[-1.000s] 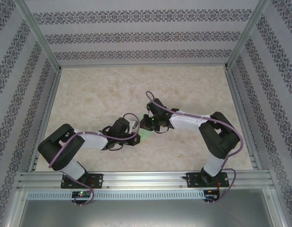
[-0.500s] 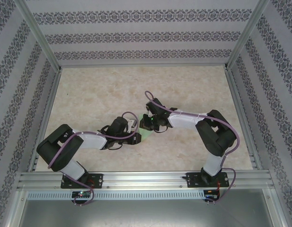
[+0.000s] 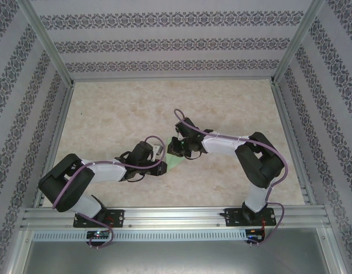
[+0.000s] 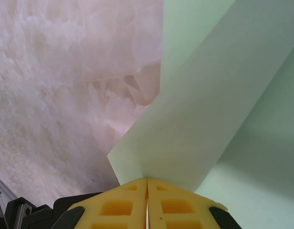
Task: Fold a paper plane with a square sheet of paper (pick it up from the middle)
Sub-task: Fourth fold the wing at the center of the table.
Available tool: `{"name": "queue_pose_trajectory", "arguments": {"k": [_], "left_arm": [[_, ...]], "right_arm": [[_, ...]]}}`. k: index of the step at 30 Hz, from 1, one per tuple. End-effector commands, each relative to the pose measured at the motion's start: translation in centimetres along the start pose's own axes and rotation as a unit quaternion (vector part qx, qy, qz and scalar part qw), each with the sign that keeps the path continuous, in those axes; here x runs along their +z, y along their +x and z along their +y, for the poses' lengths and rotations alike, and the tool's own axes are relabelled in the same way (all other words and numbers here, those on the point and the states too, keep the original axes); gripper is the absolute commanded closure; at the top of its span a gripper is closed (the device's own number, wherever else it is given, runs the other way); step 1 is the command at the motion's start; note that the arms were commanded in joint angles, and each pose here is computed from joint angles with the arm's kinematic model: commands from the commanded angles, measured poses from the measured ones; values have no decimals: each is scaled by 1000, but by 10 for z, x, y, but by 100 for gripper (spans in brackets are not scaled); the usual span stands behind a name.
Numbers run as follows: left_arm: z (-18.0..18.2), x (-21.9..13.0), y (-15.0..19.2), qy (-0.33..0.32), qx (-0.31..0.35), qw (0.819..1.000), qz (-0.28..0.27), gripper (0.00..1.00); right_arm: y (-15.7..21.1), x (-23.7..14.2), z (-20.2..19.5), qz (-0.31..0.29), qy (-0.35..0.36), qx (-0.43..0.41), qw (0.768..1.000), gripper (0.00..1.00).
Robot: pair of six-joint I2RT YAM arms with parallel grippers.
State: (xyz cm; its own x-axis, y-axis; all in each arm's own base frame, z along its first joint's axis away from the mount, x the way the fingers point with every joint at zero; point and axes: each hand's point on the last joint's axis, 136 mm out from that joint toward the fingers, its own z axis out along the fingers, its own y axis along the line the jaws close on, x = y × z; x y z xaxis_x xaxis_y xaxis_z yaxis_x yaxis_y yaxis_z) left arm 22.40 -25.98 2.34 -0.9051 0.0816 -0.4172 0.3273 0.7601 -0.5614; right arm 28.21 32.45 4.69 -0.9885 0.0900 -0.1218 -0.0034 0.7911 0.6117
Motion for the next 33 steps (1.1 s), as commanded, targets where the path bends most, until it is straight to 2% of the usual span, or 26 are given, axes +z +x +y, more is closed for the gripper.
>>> {"name": "queue_pose_trajectory", "arguments": {"k": [1,15,24,33], "left_arm": [[-1,-5,-5,4,7,1000,-11,69],[-7,-10,-14,2,26,999,-23,78],[-8,-3,-11,9,23,1000,-12,79],[-10,-1,-12,12,24,1000,-12,88]], "right_arm": [[-10,0,5,-13,-3,6,1000,91],[-11,1,9,-8,-6,3,1000,91],[-11,-1,11,-9,-6,1,1000,91],[-9,-1,11,-7,-4,-1,1000,91]]}}
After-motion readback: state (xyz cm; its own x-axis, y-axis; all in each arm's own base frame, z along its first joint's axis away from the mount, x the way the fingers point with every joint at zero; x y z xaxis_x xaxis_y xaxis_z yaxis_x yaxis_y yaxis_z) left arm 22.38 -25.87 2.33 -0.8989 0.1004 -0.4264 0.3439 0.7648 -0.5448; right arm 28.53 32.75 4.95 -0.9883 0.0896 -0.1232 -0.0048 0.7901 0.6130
